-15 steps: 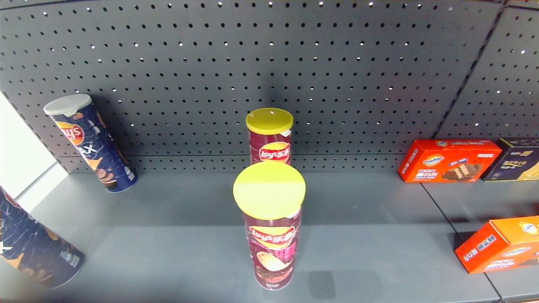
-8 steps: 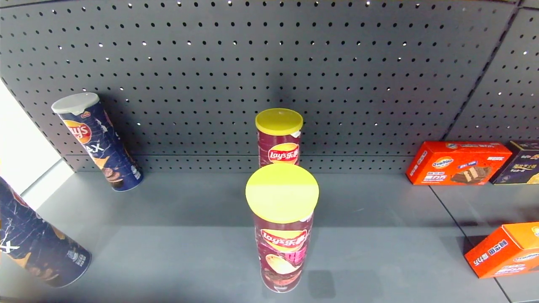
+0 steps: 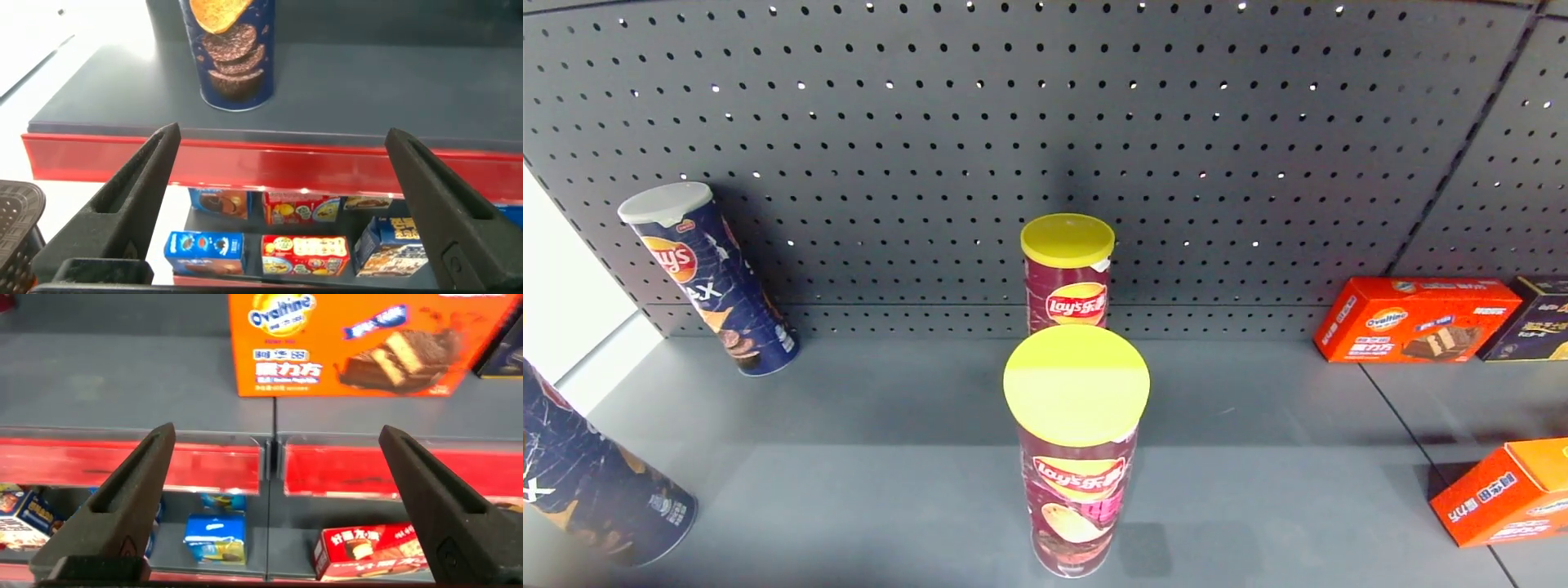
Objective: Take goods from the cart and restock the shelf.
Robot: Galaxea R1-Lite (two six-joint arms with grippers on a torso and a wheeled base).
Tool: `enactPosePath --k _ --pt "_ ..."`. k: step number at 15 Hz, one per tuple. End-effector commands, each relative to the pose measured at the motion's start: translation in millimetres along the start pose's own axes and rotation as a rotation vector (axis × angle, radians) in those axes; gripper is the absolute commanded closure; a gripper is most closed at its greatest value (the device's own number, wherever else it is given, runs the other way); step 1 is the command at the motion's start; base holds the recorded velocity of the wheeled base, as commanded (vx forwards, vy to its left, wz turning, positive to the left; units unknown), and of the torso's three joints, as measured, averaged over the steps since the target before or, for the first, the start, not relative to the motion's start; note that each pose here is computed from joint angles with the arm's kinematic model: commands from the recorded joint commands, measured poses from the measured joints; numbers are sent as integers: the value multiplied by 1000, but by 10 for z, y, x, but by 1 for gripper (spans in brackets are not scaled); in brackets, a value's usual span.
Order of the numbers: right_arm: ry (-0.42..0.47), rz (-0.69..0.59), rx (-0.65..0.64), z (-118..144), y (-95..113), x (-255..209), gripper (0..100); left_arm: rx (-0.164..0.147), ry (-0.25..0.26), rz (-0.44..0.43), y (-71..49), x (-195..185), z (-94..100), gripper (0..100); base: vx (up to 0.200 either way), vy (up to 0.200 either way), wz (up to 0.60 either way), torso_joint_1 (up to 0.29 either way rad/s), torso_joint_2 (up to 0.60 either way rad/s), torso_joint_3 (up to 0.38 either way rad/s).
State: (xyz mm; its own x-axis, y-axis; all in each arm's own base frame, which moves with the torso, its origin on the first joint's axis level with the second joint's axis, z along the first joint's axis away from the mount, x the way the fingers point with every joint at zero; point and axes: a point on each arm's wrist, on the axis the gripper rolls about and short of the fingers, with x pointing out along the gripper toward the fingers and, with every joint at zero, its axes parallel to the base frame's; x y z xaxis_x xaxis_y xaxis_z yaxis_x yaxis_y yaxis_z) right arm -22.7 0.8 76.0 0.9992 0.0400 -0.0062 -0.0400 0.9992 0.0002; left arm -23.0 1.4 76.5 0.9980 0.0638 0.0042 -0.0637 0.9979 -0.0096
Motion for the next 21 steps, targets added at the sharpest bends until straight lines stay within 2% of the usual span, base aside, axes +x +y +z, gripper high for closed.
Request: enactPosePath --k 1,4,14,15,17,21 --pt "1 1 0 0 0 1 0 -1 -2 2 0 -1 2 0 0 0 0 0 0 0" --pt "1 1 0 0 0 1 0 0 -2 2 0 -1 2 0 0 200 0 1 6 1" --pt "1 1 0 0 0 1 0 6 0 2 0 1 -2 0 0 0 0 0 0 0" --pt "1 1 0 0 0 1 0 9 0 -1 -1 1 -2 0 0 -200 0 2 2 2" --pt "1 1 0 0 0 1 0 -1 -2 2 0 -1 2 0 0 -100 0 1 1 1" --pt "1 1 0 0 0 1 0 -1 -2 2 0 -1 2 0 0 0 0 0 0 0"
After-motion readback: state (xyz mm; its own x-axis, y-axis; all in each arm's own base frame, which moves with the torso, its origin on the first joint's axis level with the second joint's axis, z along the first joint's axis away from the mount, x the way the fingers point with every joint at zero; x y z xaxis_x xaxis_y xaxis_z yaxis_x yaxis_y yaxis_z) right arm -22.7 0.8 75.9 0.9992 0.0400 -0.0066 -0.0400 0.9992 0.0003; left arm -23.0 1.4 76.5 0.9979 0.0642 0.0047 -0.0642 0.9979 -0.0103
